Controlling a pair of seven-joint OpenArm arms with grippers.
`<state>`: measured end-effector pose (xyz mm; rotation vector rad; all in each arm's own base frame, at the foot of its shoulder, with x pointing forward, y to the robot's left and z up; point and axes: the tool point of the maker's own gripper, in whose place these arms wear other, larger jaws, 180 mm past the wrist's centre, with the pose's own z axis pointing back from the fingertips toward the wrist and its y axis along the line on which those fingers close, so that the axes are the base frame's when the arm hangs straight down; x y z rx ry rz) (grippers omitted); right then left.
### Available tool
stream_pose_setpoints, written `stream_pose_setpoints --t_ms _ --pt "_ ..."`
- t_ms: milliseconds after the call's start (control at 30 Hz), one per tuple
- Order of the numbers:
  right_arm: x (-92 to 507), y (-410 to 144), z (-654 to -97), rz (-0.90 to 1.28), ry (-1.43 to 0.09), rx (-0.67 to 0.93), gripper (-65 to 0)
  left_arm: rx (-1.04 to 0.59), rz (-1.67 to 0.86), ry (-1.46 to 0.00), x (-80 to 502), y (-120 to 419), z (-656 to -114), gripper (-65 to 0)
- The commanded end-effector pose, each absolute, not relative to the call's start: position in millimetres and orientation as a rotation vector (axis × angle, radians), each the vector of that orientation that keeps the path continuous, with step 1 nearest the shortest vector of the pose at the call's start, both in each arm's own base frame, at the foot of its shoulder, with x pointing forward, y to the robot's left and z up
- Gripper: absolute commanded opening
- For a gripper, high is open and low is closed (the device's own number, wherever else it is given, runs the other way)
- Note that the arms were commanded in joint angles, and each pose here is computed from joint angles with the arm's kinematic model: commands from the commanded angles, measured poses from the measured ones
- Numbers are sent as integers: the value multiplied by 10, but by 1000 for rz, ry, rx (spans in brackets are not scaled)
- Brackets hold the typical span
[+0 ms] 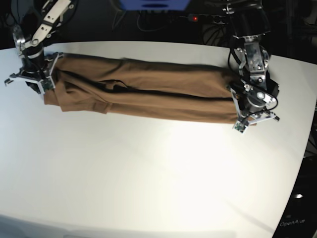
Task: Fold the T-shirt properly
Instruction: 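Hold both strip ends and straighten the strip with both grippers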
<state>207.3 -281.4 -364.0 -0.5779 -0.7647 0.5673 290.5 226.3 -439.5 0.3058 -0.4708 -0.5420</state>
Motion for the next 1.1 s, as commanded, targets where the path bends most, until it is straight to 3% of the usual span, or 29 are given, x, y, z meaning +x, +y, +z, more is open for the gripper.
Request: stream_pose_setpoints --t_ms 0,333,800,1067 --pt "2152 -2792 -3548 572 -807 -593 -647 327 -555 -359 2687 2370 -4513 -624" --pt "2369 -2469 -3552 600 -891 -508 -647 321 -554 -353 2657 2346 -4533 -624" --pt "2189 -2357 -4345 532 -777 -311 -647 332 -553 -351 2685 2383 -4509 -624" --pt "2136 -2591 -4602 539 -706 -286 -647 335 -555 -346 2670 2398 -4513 -624"
